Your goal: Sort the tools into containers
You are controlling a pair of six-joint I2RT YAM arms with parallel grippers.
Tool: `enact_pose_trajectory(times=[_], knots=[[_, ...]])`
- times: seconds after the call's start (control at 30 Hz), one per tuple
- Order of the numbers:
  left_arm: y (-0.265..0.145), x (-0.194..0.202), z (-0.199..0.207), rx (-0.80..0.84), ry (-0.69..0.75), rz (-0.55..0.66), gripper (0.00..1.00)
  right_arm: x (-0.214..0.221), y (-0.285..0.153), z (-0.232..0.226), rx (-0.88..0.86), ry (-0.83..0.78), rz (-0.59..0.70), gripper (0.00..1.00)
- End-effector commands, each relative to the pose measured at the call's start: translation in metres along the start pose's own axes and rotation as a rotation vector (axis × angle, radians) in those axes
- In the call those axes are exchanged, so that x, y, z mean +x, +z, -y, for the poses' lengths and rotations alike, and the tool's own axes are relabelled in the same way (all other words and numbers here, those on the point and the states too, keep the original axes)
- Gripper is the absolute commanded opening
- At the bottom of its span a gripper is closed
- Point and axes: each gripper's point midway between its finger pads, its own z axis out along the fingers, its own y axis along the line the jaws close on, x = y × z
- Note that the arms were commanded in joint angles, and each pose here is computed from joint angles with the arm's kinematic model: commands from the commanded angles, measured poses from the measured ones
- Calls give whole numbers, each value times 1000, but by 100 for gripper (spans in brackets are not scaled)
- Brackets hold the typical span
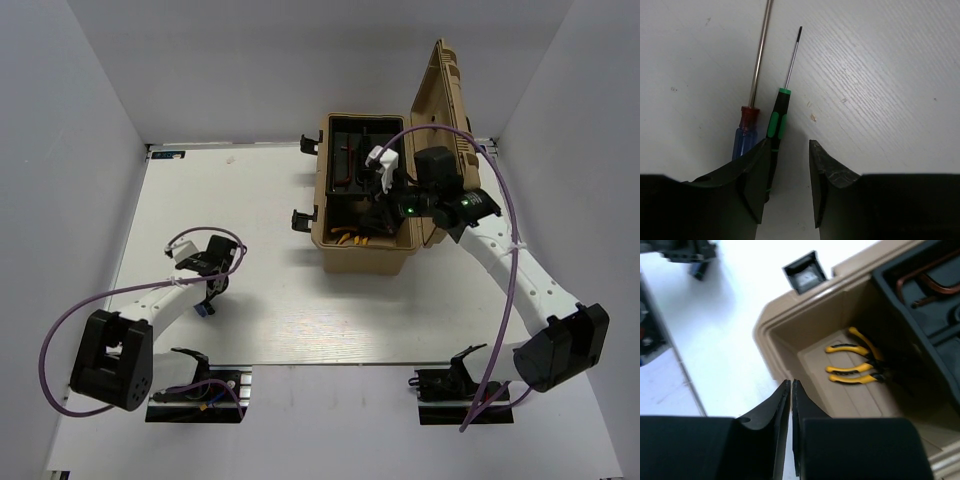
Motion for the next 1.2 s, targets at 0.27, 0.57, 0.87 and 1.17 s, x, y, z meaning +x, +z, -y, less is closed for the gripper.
enact_pose_trajectory(times=[0.27, 0.57, 0.87, 1.17], knots=[[13, 17, -16, -34, 2, -36, 46, -38, -23, -37, -178, 5, 102, 11], [20, 26, -17, -51, 15, -76, 33, -43, -26, -38, -184, 2, 117, 12], [-5, -16, 24, 98, 42, -8, 0, -42, -35, -50, -228, -53, 116, 71], [-109, -105, 137, 721, 176, 148, 0, -46, -42, -56, -236, -79, 133, 0]])
